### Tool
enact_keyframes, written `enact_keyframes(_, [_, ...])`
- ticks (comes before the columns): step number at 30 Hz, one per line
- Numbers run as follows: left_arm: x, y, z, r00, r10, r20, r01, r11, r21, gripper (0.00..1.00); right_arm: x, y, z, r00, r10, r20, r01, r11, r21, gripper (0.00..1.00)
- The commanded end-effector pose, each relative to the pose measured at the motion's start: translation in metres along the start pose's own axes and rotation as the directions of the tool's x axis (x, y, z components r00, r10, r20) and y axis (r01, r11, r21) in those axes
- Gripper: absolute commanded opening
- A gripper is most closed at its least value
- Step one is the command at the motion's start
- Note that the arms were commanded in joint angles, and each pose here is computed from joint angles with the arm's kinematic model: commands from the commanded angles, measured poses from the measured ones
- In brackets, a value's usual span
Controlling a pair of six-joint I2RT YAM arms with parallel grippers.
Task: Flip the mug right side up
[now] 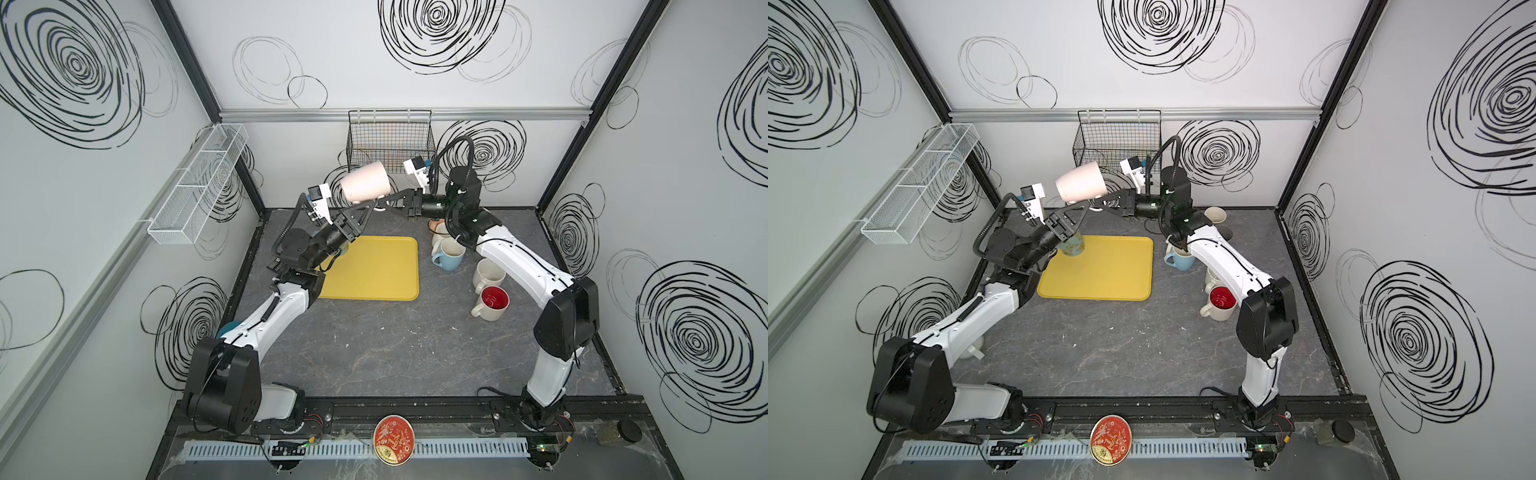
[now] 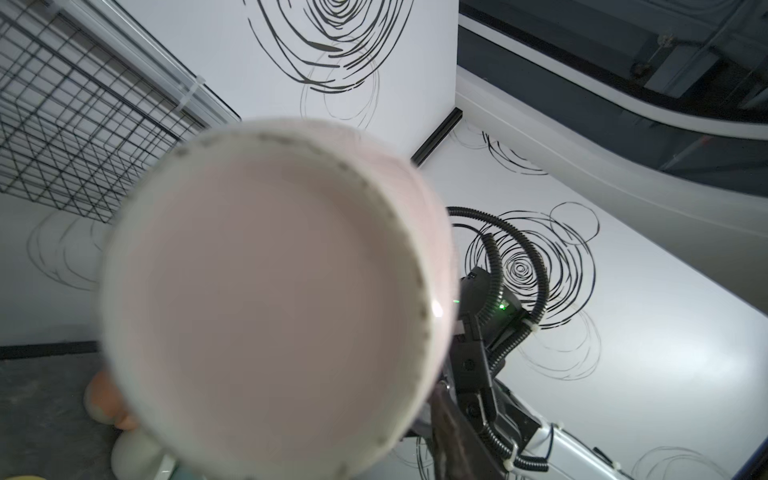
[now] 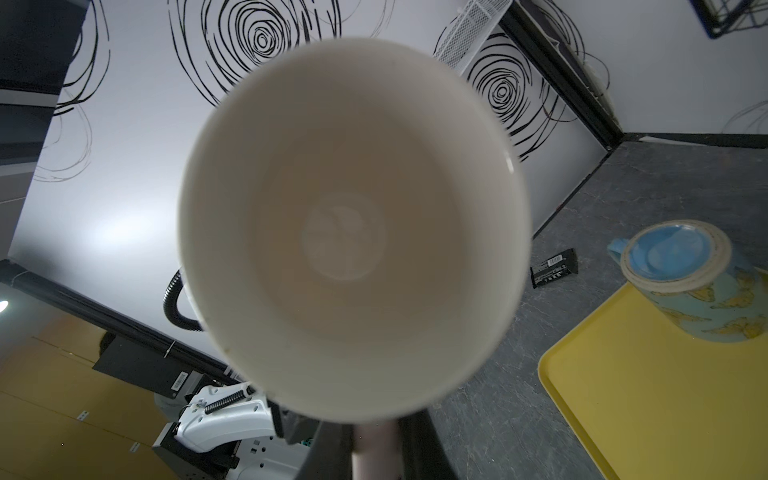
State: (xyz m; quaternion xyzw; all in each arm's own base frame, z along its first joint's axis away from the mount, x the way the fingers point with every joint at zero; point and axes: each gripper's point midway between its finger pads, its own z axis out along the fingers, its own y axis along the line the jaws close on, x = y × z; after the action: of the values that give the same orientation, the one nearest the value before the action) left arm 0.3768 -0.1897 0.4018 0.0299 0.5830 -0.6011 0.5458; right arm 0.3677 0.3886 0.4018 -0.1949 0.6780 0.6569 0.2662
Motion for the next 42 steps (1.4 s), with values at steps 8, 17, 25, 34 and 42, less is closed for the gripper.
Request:
enact_keyframes(8, [0.018, 0.017, -0.007, 0.978, 0.162, -0.13, -0.176, 0.978, -0.109, 0.61, -0.001, -0.06, -0.083, 0.981, -0.016, 0.194, -0.083, 0.867, 0.492, 0.0])
enact_keyframes(17, [0.049, 0.048, -0.004, 0.958, 0.13, -0.256, -0.184, 0.963, -0.199, 0.62, 0.071, -0.107, -0.151, 0.989, 0.003, 0.147, -0.128, 0.51, 0.851, 0.0])
enact_keyframes(25, [0.079, 0.064, 0.005, 0.928, 0.075, -0.365, -0.178, 0.95, -0.258, 0.62, 0.14, -0.127, -0.189, 0.988, 0.074, 0.133, -0.148, 0.262, 0.954, 0.0])
enact_keyframes(34, [0.092, 0.072, 0.004, 0.924, 0.031, -0.382, -0.156, 0.94, -0.302, 0.61, 0.18, -0.158, -0.226, 0.974, 0.113, 0.195, -0.205, 0.081, 0.976, 0.0])
enact_keyframes(42, [0.1, 0.071, -0.005, 0.921, 0.008, -0.39, -0.149, 0.931, -0.332, 0.61, 0.178, -0.189, -0.243, 0.962, 0.11, 0.251, -0.247, -0.049, 0.968, 0.0])
